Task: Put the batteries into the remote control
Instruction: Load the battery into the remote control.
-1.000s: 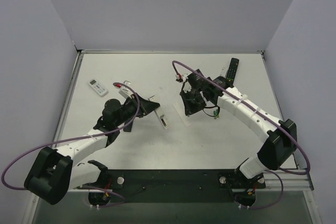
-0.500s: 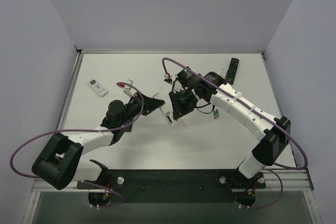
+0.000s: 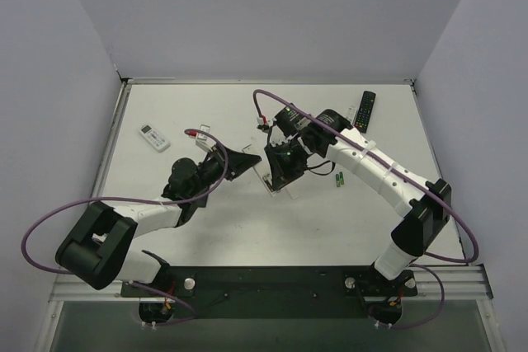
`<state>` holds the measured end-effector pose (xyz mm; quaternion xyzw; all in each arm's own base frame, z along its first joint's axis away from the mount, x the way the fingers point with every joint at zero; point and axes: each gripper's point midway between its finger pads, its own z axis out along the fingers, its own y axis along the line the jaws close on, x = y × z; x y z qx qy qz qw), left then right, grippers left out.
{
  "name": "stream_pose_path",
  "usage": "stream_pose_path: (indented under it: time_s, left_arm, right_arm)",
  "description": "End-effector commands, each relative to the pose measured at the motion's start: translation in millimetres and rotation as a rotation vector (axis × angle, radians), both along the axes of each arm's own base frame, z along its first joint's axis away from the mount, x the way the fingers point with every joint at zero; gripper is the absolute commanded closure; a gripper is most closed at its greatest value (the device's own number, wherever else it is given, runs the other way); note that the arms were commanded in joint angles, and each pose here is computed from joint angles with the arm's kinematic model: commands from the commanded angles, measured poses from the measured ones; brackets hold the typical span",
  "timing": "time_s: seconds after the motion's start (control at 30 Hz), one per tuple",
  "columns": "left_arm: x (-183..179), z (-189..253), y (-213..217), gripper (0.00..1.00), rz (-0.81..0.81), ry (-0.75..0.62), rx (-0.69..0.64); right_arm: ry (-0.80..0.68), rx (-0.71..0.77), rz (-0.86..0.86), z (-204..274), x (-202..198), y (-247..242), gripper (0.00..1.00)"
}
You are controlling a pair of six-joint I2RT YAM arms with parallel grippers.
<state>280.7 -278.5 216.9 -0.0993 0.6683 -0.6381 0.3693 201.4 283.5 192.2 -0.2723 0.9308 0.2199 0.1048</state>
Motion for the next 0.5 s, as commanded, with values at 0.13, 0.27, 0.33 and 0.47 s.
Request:
stream_pose_path:
  time_s: [0.13, 0.27, 0.33, 0.47]
  left_arm:
    - [-4.4, 37.0, -6.6, 1.00, -0.036, -0.100, -0.095]
    - [-5.5, 39.0, -6.7, 1.00, -0.042, -0.106, -0.101]
    - [-5.8, 39.8, -6.6, 1.00, -0.042, -0.106, -0.103]
    - [-7.6, 40.2, -5.8, 1.00, -0.044, -0.107, -0.106]
  right_arm:
    - [0.036, -0.063, -0.006, -1.2, -3.3, -2.1, 0.93]
    - [0.045, -0.084, -0.003, -4.6, -3.8, -1.4, 0.92]
    - [0.047, -0.094, -0.005, -4.7, -4.3, -2.1, 0.89]
    - [0.027, -0.117, -0.019, -3.8, -0.9, -5.0, 0.84]
